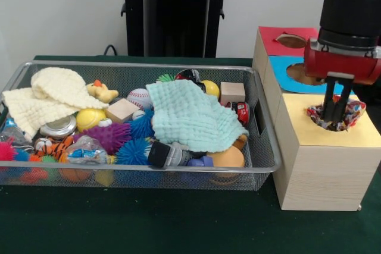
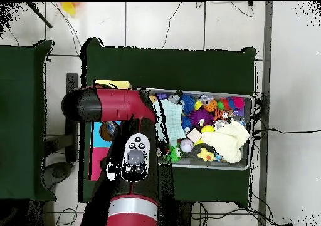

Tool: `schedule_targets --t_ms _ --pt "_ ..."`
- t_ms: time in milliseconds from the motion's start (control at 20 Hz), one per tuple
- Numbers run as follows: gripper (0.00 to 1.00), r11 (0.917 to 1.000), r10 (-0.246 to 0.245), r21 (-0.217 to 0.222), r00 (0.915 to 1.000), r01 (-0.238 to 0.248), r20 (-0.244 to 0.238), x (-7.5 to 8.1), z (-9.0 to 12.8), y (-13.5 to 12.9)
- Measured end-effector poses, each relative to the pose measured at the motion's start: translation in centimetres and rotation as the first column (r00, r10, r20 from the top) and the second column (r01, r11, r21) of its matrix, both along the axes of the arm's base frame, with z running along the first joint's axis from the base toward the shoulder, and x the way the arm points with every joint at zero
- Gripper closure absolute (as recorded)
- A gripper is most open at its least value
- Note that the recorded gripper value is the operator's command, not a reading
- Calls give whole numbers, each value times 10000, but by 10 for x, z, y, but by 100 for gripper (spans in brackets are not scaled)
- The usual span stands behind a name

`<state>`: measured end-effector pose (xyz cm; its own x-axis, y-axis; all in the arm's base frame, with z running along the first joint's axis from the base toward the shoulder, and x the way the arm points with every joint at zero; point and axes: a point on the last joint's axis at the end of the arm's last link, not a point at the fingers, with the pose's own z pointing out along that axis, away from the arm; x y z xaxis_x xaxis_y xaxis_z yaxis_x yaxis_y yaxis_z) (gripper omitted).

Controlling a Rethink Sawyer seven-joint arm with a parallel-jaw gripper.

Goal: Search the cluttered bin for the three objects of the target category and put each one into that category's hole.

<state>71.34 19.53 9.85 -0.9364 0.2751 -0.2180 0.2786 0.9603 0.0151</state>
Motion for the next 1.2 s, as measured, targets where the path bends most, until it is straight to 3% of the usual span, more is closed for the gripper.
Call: schedule_targets --t_ms 50,450,850,900,1200 --pt "0 10000 -11 20 9999 11 163 4 11 0" --pt "0 10000 -47 63 9988 44 489 11 32 -2" --pt "0 10000 -47 68 9986 44 524 11 35 -2" --pt "100 10000 -47 65 9986 43 518 11 35 -2" --pt "100 10000 -47 67 9986 44 520 11 35 -2"
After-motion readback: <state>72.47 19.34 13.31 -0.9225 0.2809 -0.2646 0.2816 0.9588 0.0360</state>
